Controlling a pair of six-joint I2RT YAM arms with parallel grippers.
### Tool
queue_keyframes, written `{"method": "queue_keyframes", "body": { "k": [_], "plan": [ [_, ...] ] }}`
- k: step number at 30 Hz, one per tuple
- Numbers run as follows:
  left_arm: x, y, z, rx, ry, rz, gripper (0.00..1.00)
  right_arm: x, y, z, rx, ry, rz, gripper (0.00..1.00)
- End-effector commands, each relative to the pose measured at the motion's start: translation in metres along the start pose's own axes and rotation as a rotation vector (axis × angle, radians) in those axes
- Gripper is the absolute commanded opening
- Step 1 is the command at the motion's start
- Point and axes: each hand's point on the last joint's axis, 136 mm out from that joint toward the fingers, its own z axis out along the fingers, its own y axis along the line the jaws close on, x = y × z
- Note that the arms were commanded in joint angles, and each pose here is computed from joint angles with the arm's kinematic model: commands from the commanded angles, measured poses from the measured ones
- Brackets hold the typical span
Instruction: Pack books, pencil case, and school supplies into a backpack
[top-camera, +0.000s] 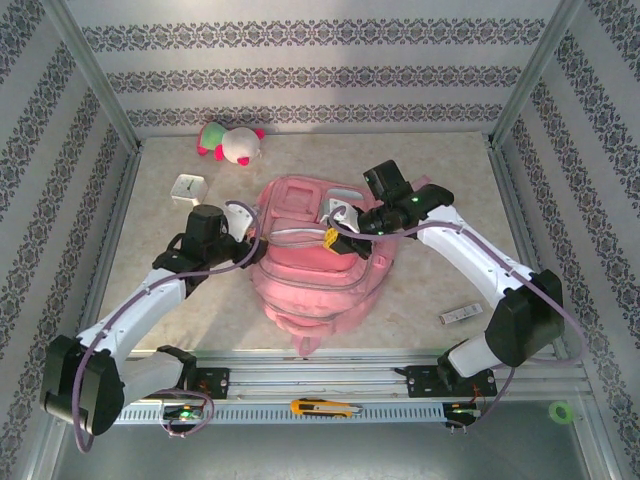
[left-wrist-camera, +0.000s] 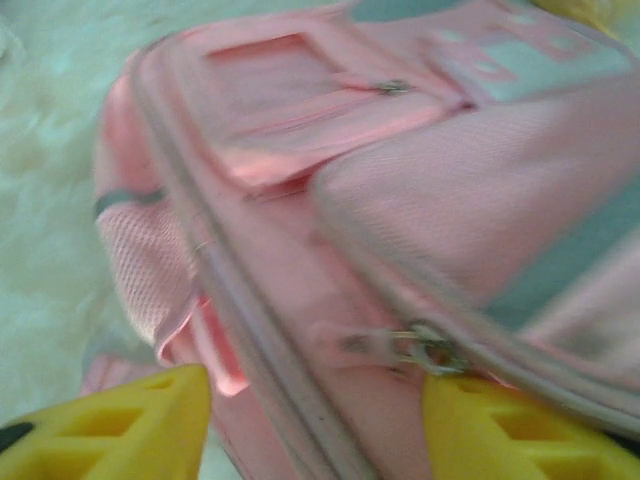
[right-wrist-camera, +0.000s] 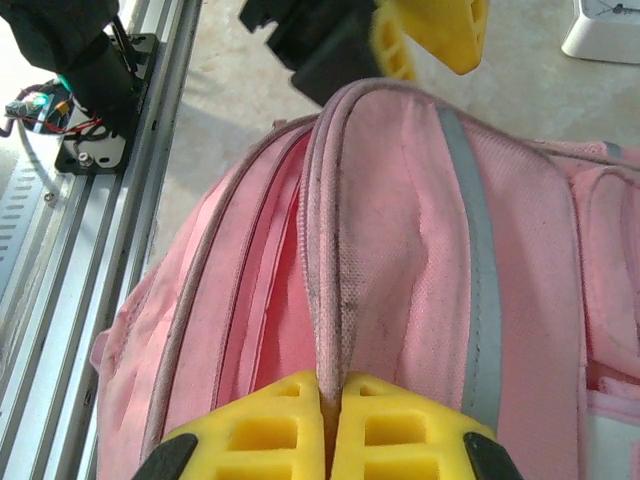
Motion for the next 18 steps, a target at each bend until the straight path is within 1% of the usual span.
{"method": "queue_keyframes", "body": {
  "k": [1, 3, 7, 10, 12, 15, 16, 17, 18],
  "plan": [
    [-0.041, -0.054, -0.033, 0.26, -0.177, 0.352, 0.66, -0.031, 0.008, -0.005, -0.07, -0.109, -0.092, 0.0],
    [-0.046, -0.06, -0.038, 0.271, -0.197, 0.441, 0.69, -0.032, 0.01, -0.004, -0.089, -0.116, -0.103, 0.0],
    [-0.059, -0.057, -0.03, 0.225, -0.211, 0.539, 0.73, -0.032, 0.01, -0.003, -0.101, -0.116, -0.1, 0.0],
    [-0.069, -0.063, -0.018, 0.245, -0.218, 0.594, 0.74, -0.031, 0.009, -0.002, -0.106, -0.109, -0.095, 0.0],
    [-0.069, -0.074, -0.007, 0.287, -0.197, 0.643, 0.74, -0.033, 0.009, -0.002, -0.105, -0.111, -0.094, 0.0],
    [-0.07, -0.088, 0.01, 0.303, -0.183, 0.722, 0.74, -0.033, 0.007, -0.002, -0.101, -0.106, -0.092, 0.0],
    [-0.071, -0.09, 0.014, 0.301, -0.186, 0.731, 0.72, -0.032, 0.006, -0.002, -0.099, -0.1, -0.089, 0.0],
    [-0.075, -0.092, 0.017, 0.295, -0.197, 0.732, 0.64, -0.031, 0.003, -0.002, -0.095, -0.093, -0.089, 0.0],
    [-0.079, -0.092, 0.017, 0.287, -0.206, 0.714, 0.52, -0.03, 0.001, -0.001, -0.096, -0.087, -0.087, 0.0]
  ]
}}
